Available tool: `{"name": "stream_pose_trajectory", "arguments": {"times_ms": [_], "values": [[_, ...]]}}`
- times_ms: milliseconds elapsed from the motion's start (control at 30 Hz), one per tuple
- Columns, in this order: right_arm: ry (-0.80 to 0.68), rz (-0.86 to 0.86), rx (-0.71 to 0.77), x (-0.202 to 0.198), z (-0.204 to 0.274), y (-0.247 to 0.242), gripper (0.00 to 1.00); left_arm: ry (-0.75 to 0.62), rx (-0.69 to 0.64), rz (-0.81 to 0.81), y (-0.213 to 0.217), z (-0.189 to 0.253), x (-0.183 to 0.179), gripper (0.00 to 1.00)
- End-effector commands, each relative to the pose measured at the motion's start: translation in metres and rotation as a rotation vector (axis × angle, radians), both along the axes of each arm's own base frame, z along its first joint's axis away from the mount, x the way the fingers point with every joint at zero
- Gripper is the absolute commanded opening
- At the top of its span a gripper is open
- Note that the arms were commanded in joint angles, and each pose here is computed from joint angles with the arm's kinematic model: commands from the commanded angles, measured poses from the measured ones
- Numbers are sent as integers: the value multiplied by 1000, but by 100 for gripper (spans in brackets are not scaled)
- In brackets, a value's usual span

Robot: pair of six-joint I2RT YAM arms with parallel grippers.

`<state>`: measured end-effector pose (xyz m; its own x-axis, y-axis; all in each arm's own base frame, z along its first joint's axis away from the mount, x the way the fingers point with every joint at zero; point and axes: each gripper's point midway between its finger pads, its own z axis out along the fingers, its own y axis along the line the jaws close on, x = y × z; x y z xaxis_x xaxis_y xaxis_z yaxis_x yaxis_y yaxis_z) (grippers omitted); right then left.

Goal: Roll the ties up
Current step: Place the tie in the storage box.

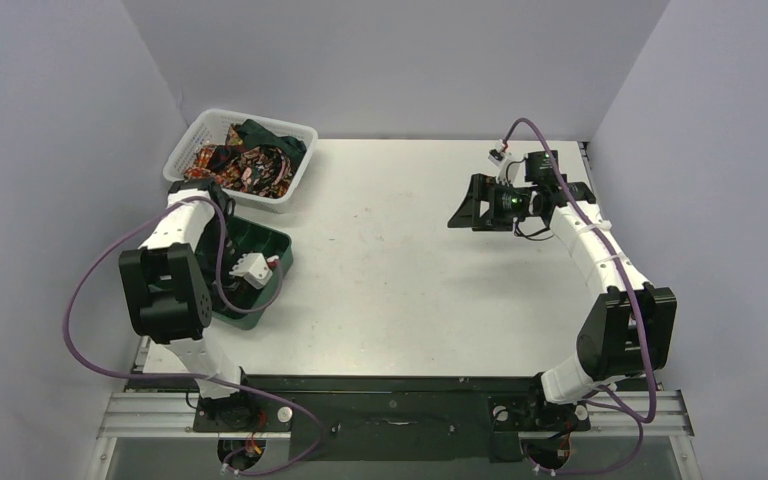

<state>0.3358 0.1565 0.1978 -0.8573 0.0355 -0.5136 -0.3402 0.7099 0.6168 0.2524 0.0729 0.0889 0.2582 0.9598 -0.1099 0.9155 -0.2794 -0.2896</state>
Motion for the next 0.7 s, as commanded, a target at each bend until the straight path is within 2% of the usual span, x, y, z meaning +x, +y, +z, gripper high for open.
{"name": "stream_pose_trajectory", "arguments": {"times_ms": [0, 200, 667], "values": [[-65, -3, 3, -3, 16, -4, 78, -30, 44, 16, 10, 7, 18, 0], [-62, -1, 6, -2, 16, -4, 78, -6, 71, 18, 19, 16, 11, 0], [-53, 6, 5, -2, 14, -4, 77, 36, 145, 112, 19, -10, 14, 2]]}}
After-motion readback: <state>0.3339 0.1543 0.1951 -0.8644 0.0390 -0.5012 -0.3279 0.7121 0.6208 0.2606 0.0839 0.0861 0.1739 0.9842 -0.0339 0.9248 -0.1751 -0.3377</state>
